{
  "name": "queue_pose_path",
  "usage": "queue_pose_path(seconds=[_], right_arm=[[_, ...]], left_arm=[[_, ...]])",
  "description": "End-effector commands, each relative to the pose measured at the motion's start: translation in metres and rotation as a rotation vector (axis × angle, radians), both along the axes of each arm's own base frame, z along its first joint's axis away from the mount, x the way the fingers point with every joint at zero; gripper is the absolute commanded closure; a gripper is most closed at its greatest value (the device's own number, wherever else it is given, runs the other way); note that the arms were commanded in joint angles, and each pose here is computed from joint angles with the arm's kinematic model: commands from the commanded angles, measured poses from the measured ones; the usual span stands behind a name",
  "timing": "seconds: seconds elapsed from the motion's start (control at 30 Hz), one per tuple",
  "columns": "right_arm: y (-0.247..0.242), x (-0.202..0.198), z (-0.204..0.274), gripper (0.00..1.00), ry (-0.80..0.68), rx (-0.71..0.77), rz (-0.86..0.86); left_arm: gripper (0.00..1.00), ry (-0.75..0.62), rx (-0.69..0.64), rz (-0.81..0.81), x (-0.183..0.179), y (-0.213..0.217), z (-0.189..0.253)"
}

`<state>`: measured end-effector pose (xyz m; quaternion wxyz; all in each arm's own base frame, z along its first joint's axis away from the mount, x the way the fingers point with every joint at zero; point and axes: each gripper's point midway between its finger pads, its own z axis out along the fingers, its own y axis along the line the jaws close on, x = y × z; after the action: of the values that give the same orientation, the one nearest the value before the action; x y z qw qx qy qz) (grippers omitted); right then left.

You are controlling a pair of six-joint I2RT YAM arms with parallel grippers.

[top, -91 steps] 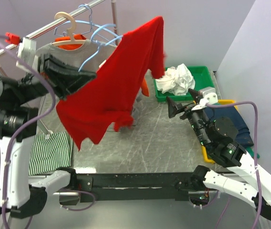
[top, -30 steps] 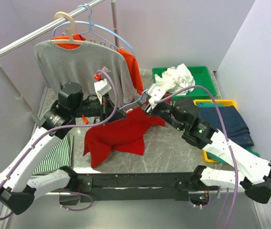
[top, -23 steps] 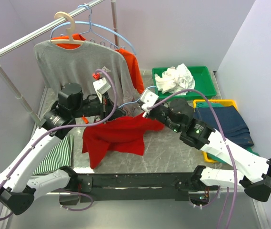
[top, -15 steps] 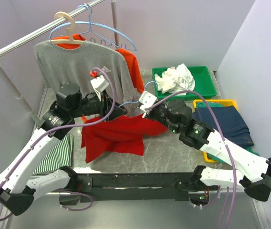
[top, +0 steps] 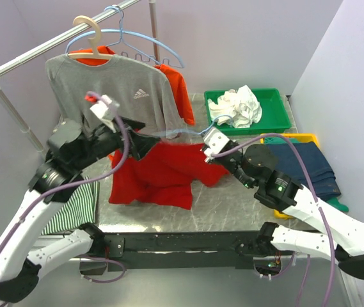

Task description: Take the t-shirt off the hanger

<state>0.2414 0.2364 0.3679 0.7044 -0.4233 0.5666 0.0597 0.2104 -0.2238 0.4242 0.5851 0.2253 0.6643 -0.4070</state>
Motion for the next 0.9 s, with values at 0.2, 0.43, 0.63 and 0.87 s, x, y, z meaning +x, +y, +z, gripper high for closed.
queue_pose_path(seconds=[0.2, 0.43, 0.63, 0.87], right_arm=[[-0.048, -0.004, 0.074, 1.0, -0.152, 0.187, -0.133], [-0.049, -0.012, 0.079, 1.0, -0.151, 0.182, -0.096], [-0.047, -0.015, 0.079, 1.0, -0.145, 0.18, -0.076], [-0.052, -0.003, 0.052, 1.0, -0.106, 0.145, -0.156]], left_arm=[[0.15, -0.051, -0.044, 0.295, -0.004, 0.063, 0.013], [0.13, -0.036, -0.011, 0.3, 0.002, 0.06, -0.005], [0.42, 0.0, 0.017, 0.338, 0.021, 0.056, -0.03], [0.99, 0.012, -0.002, 0.469, 0.032, 0.075, -0.027]])
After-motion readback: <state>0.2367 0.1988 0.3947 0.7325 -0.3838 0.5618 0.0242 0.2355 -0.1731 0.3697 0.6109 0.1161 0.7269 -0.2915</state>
